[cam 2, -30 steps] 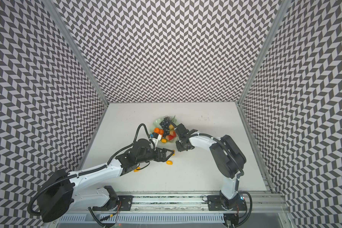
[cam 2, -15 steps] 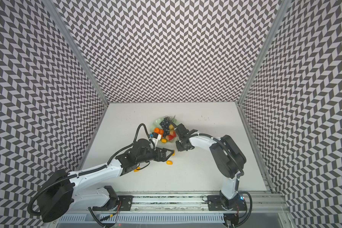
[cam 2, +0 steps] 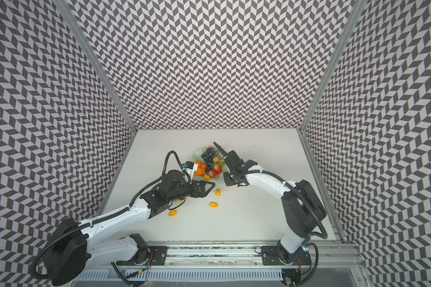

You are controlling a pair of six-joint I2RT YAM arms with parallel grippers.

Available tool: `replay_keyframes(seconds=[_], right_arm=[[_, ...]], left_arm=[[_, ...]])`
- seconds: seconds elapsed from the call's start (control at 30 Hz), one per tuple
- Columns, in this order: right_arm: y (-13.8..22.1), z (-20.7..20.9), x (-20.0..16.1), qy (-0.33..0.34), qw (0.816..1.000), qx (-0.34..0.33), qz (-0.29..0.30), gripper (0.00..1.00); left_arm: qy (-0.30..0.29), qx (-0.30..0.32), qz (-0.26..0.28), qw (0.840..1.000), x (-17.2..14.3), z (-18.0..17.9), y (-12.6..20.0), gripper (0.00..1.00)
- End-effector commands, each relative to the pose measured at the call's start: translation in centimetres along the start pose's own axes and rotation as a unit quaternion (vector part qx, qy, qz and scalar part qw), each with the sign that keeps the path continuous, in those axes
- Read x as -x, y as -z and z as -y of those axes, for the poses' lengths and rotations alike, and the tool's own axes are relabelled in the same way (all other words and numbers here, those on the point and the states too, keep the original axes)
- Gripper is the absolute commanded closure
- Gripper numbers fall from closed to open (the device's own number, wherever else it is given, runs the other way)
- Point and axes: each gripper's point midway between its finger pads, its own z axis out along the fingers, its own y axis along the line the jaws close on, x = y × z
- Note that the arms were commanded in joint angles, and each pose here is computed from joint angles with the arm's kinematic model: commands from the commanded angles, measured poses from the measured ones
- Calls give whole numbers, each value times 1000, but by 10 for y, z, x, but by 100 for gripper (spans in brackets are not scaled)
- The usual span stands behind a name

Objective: Arrange fruit in a fruit bowl
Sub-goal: Pick up the fruit from the center of the table, then place the fruit in the fruit bowl.

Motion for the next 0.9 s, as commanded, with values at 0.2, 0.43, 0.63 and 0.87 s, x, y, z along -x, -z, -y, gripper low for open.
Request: replay_keyframes(seconds=[0.2,0.43,0.63,0.87], right_arm=[[29,-45,36,28,998,43,34,72],[9,-74,52,46,996,70,24,73],[-17,-90,57,58,995,83,7,73],[-48,-95,58,68,995,77,-13,72]], left_arm=[[-1,17,31,999,31,-21,24,0],[15,34,47,998,38,-45,38,0],[34,41,55,997,41,-64,41,0],[45,45,53,997,40,-75,40,0]])
